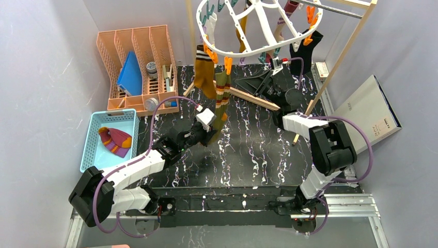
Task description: Remove the socks clipped to the hanger
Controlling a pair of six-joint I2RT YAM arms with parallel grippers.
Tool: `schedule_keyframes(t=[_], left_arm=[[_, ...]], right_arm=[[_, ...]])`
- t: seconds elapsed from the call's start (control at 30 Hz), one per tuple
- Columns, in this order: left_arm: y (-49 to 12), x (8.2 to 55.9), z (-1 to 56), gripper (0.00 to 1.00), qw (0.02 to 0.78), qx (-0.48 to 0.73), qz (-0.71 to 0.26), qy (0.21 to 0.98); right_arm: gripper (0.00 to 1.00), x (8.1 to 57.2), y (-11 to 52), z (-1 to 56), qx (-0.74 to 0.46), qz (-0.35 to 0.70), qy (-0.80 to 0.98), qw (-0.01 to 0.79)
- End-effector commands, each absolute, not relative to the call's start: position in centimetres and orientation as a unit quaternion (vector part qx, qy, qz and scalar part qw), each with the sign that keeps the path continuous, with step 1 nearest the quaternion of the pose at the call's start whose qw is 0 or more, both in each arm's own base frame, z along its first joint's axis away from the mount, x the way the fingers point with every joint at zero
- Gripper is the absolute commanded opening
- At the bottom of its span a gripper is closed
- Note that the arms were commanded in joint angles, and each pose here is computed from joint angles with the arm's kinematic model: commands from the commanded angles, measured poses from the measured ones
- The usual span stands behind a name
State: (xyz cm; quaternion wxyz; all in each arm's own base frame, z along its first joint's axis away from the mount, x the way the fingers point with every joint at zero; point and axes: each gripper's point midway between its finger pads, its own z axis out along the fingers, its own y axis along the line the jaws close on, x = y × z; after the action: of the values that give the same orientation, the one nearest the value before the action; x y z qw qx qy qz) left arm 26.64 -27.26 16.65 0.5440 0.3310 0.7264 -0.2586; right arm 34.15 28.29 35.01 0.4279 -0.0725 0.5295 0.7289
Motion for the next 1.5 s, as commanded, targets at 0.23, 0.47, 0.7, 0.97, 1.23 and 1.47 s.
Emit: schedule_keyframes(t=[0.23,0.47,0.7,0.97,1.23,1.47], left_arm=[[-27.7,25.9,17.3,0.0,0.534,0.349,-0.269,0.722],[-27.8,25.9,17.2,0.0,0.531,0.349,-0.272,0.723],[-27.7,25.8,17.1,0.0,0.53,0.348,-0.272,0.724],[-27.7,25.7,17.2,0.0,0.529,0.348,-0.273,0.725],[-27.7,25.7,17.2,0.0,0.527,0.348,-0.273,0.726],[-27.7,25.6,17.0,0.0,0.526,0.347,-0.273,0.727]], right_arm=[[0.96,32.6,26.9,44.8,-0.157,0.748,0.322,0.558],[0.96,32.7,28.3,46.0,-0.169,0.761,0.301,0.549],[0.95,32.6,28.6,46.4,-0.17,0.764,0.295,0.547],[0.91,33.0,28.7,47.5,-0.173,0.77,0.279,0.547],[0.71,33.1,29.0,47.6,-0.172,0.777,0.279,0.538],[0.57,33.2,28.9,47.4,-0.169,0.778,0.282,0.536]])
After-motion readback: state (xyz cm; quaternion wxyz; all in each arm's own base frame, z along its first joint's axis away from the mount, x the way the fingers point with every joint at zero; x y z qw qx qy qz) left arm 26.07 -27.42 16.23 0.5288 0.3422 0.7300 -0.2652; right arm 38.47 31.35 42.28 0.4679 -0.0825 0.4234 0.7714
